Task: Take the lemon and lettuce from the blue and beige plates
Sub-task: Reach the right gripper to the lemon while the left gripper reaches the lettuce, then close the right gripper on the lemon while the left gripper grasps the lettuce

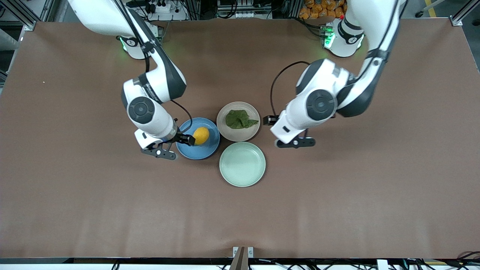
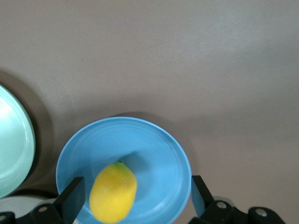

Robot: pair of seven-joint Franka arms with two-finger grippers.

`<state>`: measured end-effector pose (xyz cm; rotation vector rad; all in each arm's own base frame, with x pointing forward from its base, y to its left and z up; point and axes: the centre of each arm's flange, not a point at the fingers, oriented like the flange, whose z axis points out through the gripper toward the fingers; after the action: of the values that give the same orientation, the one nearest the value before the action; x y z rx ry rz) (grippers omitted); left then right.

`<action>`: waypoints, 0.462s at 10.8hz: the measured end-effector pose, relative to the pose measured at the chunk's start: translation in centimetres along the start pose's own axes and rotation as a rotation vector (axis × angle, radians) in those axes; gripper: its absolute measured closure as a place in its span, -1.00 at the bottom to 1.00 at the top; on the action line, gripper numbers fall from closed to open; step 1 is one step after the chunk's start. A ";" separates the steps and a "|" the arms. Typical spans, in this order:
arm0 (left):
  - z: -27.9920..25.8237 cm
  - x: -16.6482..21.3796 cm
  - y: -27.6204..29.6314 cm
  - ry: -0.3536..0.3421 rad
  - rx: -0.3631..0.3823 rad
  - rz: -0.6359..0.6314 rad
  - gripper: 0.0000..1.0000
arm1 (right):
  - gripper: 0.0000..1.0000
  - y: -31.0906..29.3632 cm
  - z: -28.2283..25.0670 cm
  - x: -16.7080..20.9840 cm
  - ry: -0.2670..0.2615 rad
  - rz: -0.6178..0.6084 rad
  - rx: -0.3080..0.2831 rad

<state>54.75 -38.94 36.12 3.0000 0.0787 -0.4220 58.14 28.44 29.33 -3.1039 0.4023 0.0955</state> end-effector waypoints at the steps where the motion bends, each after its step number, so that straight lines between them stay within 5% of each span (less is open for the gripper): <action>1: 1.6 -0.9 1.7 0.000 0.005 0.014 -1.00 | -1.00 -0.4 1.2 0.1 0.007 0.023 0.005; 5: 7.4 -4.1 6.9 0.025 0.006 0.045 -1.00 | -1.00 -2.3 5.1 -1.3 -0.016 0.046 0.005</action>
<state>49.24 -46.76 30.89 3.0064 0.0118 -0.3812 57.14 31.06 24.35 -3.0876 0.4725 0.1192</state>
